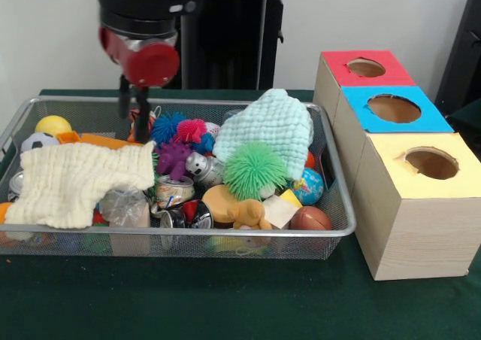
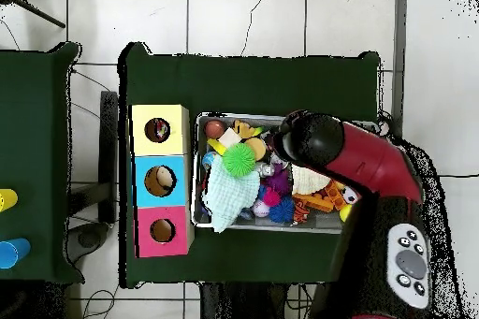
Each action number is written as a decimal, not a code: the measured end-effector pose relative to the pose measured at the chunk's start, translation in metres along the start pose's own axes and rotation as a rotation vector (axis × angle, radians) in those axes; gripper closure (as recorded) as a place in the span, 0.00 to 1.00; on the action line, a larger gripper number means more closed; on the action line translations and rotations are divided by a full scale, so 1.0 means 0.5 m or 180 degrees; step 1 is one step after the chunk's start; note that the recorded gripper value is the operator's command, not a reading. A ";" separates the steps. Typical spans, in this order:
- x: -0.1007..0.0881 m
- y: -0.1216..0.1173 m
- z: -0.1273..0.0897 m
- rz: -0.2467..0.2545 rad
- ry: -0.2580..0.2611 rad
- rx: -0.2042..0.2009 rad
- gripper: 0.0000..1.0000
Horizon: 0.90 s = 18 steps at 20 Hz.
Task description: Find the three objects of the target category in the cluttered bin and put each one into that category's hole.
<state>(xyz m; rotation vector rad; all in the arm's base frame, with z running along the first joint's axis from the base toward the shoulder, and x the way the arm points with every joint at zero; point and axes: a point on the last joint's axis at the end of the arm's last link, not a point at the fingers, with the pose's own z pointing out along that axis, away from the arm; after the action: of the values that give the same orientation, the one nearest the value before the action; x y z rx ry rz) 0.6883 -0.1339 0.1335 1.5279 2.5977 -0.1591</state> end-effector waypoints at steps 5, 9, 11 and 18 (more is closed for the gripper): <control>-0.090 -0.080 0.072 0.0272 0.0087 0.0070 0.00; -0.128 -0.135 0.145 0.0367 0.0126 0.0182 0.00; -0.136 -0.153 0.180 0.0364 0.0131 0.0230 0.00; -0.116 -0.205 0.288 0.0301 0.0199 0.0374 0.00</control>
<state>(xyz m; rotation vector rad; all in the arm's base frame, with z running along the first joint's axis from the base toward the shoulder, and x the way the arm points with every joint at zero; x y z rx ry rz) 0.6340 -0.2554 0.0036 1.7178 2.5989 -0.2632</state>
